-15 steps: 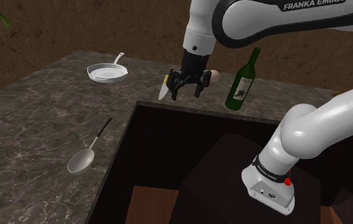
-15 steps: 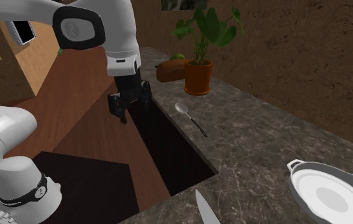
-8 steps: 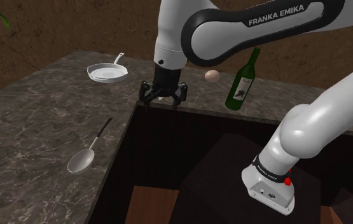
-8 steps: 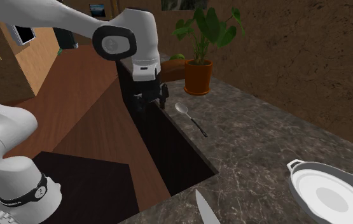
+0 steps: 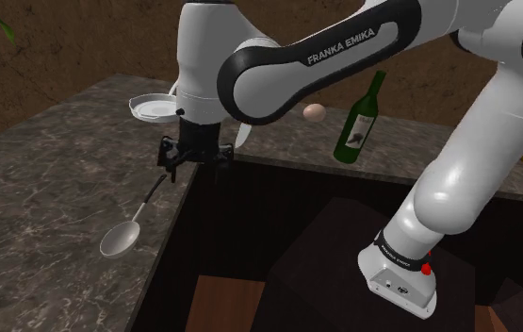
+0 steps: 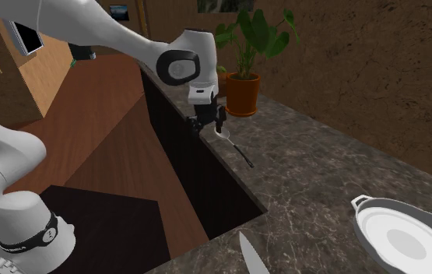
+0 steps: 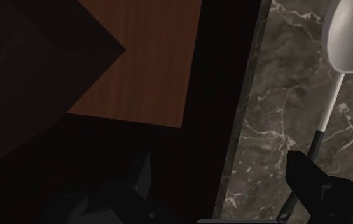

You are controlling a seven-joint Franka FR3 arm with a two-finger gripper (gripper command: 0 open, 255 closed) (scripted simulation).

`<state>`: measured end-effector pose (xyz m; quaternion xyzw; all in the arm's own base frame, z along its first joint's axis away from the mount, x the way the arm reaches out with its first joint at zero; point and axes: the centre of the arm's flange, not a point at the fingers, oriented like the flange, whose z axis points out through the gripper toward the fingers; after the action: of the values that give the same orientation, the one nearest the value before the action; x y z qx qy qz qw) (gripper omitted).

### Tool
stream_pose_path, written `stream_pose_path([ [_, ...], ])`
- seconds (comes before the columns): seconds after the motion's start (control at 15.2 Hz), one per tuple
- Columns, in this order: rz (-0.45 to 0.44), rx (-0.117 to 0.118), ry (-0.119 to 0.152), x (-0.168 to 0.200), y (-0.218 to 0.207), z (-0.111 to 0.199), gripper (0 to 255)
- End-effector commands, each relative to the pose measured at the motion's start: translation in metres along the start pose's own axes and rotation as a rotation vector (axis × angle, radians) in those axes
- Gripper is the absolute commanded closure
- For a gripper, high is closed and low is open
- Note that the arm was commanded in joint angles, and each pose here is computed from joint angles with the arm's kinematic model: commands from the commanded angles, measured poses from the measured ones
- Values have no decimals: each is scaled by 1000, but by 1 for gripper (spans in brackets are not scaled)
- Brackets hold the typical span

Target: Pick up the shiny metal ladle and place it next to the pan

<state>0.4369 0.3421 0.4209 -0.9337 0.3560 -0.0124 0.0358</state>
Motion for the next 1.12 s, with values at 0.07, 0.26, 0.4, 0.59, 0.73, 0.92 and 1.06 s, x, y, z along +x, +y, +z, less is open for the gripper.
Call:
stream_pose_path([
  [0.07, 63, 12, -2, -1, -34, 17, 0],
  [0.26, 120, 22, -4, -2, -68, 33, 0],
  [0.4, 158, 29, -5, -1, -91, 44, 0],
  [0.59, 187, 35, -6, -1, -109, 57, 0],
  [0.73, 187, 35, -6, -1, -110, 68, 0],
  [0.92, 187, 35, -6, -1, -110, 84, 0],
  [1.06, 187, 35, -6, -1, -111, 92, 0],
])
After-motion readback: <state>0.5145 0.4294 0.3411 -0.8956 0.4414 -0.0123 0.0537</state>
